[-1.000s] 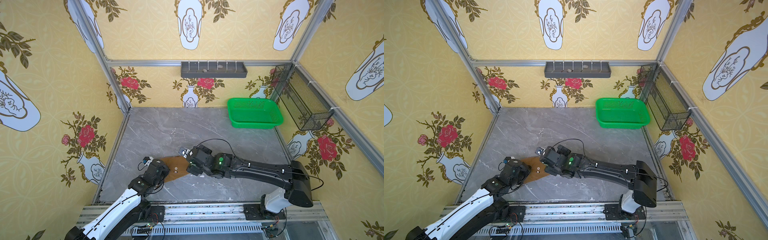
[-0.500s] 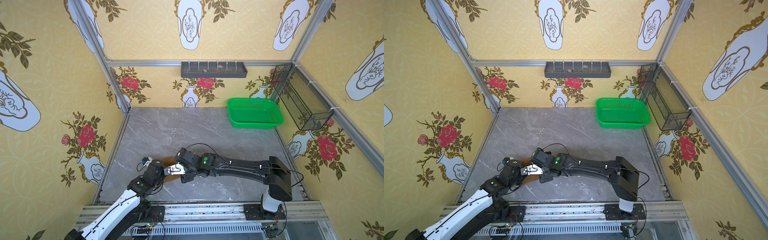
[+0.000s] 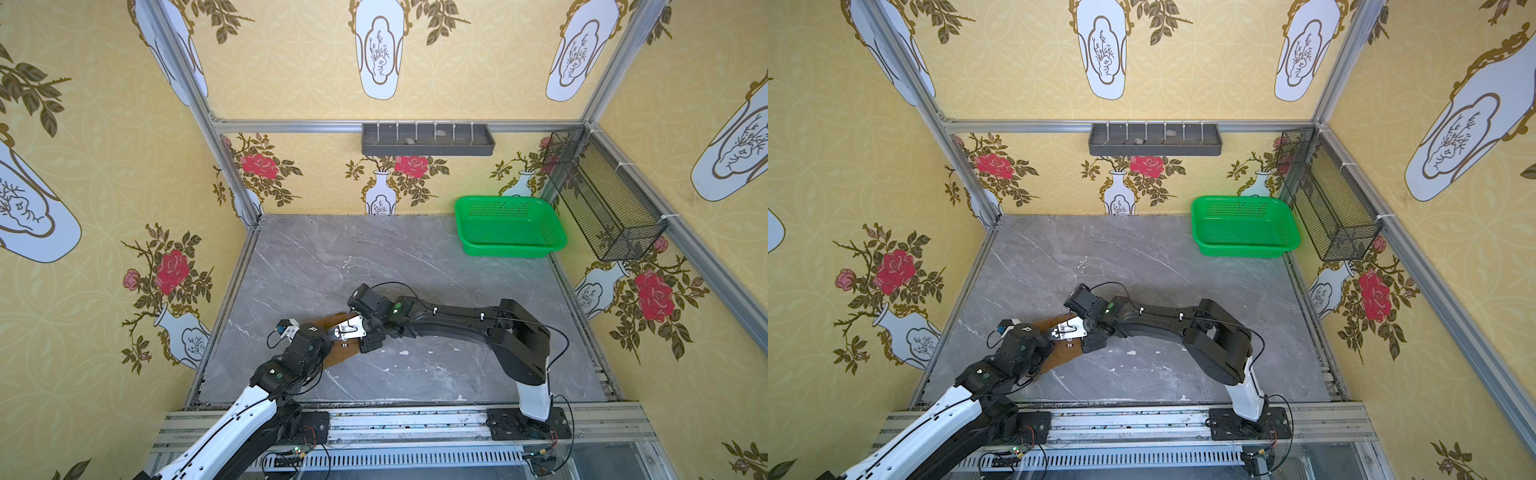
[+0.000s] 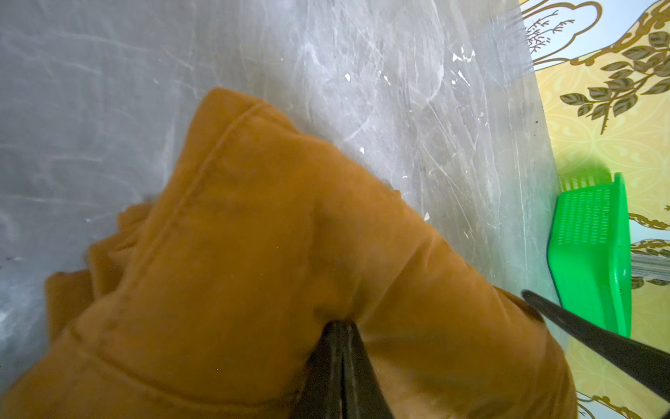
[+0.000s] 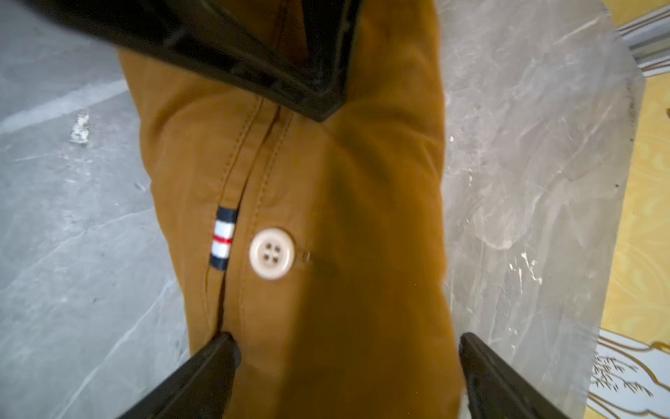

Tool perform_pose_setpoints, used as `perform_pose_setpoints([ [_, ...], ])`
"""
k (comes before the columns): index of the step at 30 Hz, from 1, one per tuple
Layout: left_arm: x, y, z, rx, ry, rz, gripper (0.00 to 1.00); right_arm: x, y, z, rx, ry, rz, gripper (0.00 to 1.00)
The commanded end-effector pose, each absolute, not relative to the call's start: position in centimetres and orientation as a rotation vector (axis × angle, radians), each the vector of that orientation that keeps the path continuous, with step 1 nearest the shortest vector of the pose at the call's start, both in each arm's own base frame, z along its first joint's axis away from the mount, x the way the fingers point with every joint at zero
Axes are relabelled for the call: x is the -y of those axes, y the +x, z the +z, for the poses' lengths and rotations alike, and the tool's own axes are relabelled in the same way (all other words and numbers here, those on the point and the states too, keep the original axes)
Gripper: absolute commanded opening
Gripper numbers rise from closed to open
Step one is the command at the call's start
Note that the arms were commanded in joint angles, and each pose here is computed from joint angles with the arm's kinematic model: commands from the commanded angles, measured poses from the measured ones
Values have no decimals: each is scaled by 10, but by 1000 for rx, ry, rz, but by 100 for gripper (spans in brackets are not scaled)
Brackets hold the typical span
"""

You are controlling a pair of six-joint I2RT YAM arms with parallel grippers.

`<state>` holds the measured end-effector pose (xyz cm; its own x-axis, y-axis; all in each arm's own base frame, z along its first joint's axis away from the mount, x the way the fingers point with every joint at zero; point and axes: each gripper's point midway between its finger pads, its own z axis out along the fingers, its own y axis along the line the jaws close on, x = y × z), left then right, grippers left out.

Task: Roll up the long pants
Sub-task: Pick up the long pant at the center of the board.

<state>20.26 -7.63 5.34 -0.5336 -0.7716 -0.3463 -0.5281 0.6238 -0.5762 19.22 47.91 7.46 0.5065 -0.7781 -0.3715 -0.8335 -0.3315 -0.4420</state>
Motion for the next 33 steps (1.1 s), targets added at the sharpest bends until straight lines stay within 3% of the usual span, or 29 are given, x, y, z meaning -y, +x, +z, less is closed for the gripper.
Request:
perform_pose_setpoints([
  [1, 48, 148, 9, -2527, -1028, -246, 10, -492, 182, 53, -1314, -2243, 258, 98],
  [8, 54, 156, 15, -2531, -996, -255, 10, -498, 164, 69, -1351, -2260, 471, 98],
  [15, 55, 157, 16, -2538, -978, -261, 10, -479, 145, -1, -1494, -2348, 537, 97],
  [20, 55, 155, 18, -2523, -985, -289, 10, -467, 148, -20, -1571, -2337, 534, 100],
  [22, 54, 155, 22, -2511, -985, -298, 10, -462, 151, -22, -1594, -2334, 523, 88],
  [23, 53, 154, 24, -2505, -984, -303, 10, -460, 154, -24, -1601, -2333, 506, 63],
  [24, 53, 154, 25, -2499, -983, -308, 10, -459, 161, -26, -1610, -2311, 469, 19],
  [25, 52, 154, 27, -2493, -982, -313, 10, -457, 167, -27, -1621, -2290, 436, 0],
  [33, 48, 150, 44, -2476, -984, -320, 10, -408, 197, -52, -1635, -2363, 91, 0],
])
